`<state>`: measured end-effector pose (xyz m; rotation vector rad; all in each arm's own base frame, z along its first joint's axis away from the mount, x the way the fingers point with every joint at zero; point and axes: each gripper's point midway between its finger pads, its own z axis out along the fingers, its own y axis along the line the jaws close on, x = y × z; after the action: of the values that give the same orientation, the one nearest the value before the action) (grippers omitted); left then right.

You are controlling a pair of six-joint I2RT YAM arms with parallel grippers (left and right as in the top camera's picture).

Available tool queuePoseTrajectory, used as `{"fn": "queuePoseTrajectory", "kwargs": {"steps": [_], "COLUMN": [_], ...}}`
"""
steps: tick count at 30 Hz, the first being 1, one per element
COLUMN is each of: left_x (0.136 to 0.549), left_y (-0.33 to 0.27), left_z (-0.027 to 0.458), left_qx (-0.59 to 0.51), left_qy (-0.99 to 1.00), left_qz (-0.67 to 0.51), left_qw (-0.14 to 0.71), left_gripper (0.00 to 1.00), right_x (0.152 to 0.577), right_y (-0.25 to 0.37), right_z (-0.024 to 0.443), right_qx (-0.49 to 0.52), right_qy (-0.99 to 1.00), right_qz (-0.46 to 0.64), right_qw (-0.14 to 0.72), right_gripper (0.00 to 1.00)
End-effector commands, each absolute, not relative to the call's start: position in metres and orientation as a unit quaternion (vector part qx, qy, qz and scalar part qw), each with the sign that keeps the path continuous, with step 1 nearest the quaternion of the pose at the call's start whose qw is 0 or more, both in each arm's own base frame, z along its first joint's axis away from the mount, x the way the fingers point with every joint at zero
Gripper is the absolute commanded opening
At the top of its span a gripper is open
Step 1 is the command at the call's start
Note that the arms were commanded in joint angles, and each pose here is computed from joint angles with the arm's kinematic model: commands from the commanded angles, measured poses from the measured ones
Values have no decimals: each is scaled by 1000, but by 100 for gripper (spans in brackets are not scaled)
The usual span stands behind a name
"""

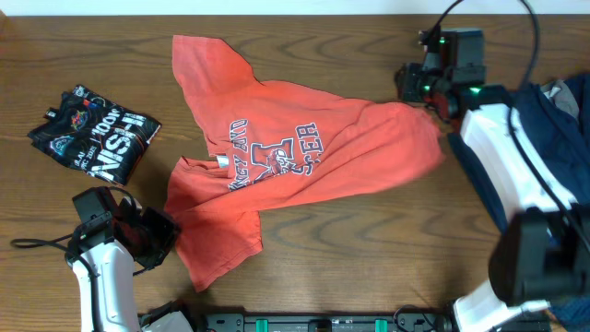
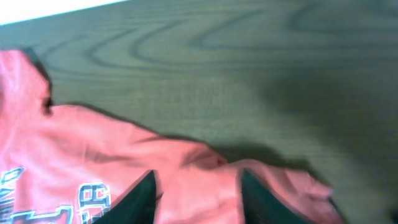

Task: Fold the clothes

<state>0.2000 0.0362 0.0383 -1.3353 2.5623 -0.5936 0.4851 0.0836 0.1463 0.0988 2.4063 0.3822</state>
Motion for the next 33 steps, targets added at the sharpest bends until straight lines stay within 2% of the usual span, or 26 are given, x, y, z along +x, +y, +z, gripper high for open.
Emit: {"fn": "queuePoseTrajectory", "kwargs": {"steps": [1,3,7,9,15,19,24,28,30,31,33], "left_x": [202,202,202,202,202,203,203,203,203,203,203], "left_y": [40,40,40,40,40,40,40,40,40,40,40], "left_z": [41,41,41,41,41,41,41,41,41,41,41], "left_qx": [-445,-445,-445,-445,-445,-445,-445,-445,-445,-445,-445], "left_qy": [868,867,868,868,868,868,868,868,867,867,867], "left_qz": [-197,-197,-197,-197,-197,-197,-197,-197,-197,-197,-197], "left_qw": [102,102,102,102,103,104,104,104,104,104,104], "left_gripper": [6,6,6,6,6,6,6,6,6,6,6], "right_x": [484,469,426,402,354,336,323,317,316,316,314], "right_y": [91,81,41,19,12,18,28,29,29,29,29], "right_z": [110,93,76,75,61,41,9,-11,-18,-21,-23], "right_qx": [47,59,103,135,143,143,198,238,244,246,246], "right_qy": [939,953,976,980,989,989,980,970,968,968,968], "right_qz": [156,140,57,12,4,4,19,28,31,32,32], "right_qw": [304,263,181,143,48,21,21,31,38,41,40], "right_gripper": [59,72,79,80,81,81,80,73,58,46,29]}}
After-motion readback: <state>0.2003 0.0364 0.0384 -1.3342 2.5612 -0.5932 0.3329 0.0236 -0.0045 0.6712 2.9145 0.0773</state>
